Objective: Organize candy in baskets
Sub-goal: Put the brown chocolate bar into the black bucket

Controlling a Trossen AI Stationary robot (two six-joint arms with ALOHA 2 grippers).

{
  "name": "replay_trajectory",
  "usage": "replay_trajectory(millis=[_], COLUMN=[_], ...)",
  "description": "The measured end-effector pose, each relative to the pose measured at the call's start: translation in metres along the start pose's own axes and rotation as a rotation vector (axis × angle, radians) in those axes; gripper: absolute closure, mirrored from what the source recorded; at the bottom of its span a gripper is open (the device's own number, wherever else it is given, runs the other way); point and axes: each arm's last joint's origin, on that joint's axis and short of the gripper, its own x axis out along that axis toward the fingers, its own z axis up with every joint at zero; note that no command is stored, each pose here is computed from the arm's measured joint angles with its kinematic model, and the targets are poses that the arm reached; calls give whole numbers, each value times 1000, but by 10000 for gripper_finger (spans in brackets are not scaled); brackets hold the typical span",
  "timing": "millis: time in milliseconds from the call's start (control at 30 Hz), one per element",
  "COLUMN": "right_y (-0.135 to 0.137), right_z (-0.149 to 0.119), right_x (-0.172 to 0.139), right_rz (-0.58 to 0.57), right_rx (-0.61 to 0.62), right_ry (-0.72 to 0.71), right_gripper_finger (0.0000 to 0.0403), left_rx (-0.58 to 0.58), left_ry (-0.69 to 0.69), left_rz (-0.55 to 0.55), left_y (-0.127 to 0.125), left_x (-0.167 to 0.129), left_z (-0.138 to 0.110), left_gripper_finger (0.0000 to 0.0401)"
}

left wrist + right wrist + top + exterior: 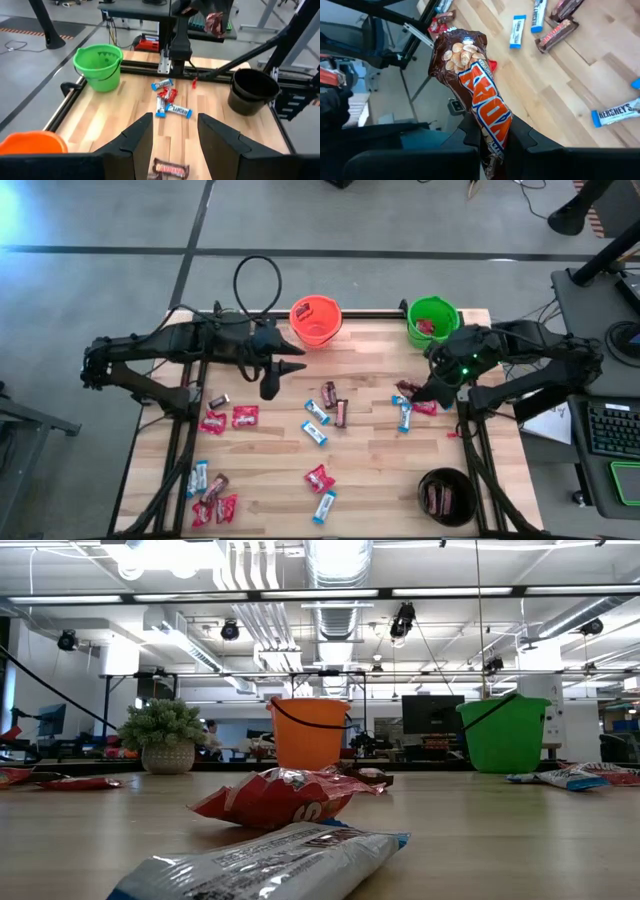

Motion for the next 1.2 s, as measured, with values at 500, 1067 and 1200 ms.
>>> replay_trajectory(millis=[500,1067,1200], right_y=[29,55,58], right_z=[-44,-116,-135], right_x=[43,87,87], right_rz=[-136,-318,-350], right_rx=[101,287,343], right_ry=[168,321,350], right_gripper_finger=[374,374,374], left_rx=[62,148,168], left_ry=[159,268,269], left_rz=[9,4,2], left_y=[3,4,4], left_x=[-21,-25,-25], left_z=[-16,-26,-26], left_gripper_finger=[264,264,264])
